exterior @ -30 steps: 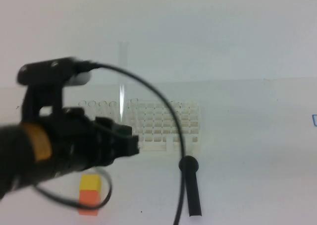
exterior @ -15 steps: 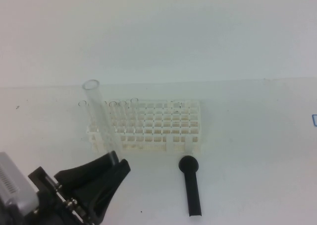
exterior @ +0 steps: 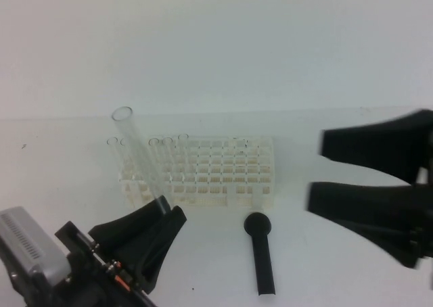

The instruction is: Place the test tubes

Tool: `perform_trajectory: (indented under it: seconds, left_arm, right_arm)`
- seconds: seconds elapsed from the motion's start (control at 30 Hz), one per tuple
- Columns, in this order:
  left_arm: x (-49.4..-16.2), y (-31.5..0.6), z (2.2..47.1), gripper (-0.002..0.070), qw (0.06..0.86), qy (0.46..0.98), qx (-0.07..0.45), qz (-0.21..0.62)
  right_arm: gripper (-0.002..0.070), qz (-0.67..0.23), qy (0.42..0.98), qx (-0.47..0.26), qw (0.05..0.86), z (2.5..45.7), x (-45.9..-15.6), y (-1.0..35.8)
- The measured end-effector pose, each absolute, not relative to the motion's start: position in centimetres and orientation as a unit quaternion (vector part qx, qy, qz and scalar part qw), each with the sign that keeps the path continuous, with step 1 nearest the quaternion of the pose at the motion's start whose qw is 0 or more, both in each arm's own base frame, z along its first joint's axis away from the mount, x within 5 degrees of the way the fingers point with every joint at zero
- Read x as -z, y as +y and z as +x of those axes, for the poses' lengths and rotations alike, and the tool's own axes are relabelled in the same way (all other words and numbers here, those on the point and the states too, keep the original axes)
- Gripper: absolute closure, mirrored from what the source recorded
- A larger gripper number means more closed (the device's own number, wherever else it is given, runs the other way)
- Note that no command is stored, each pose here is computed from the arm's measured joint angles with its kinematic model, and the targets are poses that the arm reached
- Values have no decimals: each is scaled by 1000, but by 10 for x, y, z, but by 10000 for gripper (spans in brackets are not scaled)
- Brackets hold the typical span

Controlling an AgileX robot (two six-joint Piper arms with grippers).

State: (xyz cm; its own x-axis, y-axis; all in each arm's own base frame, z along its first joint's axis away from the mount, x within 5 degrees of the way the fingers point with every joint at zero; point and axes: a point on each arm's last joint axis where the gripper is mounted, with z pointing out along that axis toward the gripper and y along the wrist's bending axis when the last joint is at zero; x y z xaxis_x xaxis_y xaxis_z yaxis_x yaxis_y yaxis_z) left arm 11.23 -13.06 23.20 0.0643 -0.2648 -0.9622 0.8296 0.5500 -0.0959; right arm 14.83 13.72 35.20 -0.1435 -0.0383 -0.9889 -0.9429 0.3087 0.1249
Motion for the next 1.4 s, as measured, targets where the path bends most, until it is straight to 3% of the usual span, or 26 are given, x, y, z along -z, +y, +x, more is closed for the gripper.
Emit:
perform_trajectory:
  seconds: [0.23, 0.47, 0.87, 1.4]
  left_arm:
    - [-217, -137, 119, 564, 659, 586, 393, 261]
    - [-217, -138, 117, 564, 655, 583, 398, 271]
    - [-217, -139, 116, 564, 653, 580, 400, 277]
    - [-217, -138, 117, 564, 655, 582, 398, 272]
  right_arm:
    - [160, -455, 585, -417, 525, 166, -362, 193]
    - [156, -467, 587, -436, 498, 184, -354, 233]
    - [158, -466, 582, -436, 505, 207, -358, 253]
    - [269, -462, 583, -462, 484, 212, -356, 261]
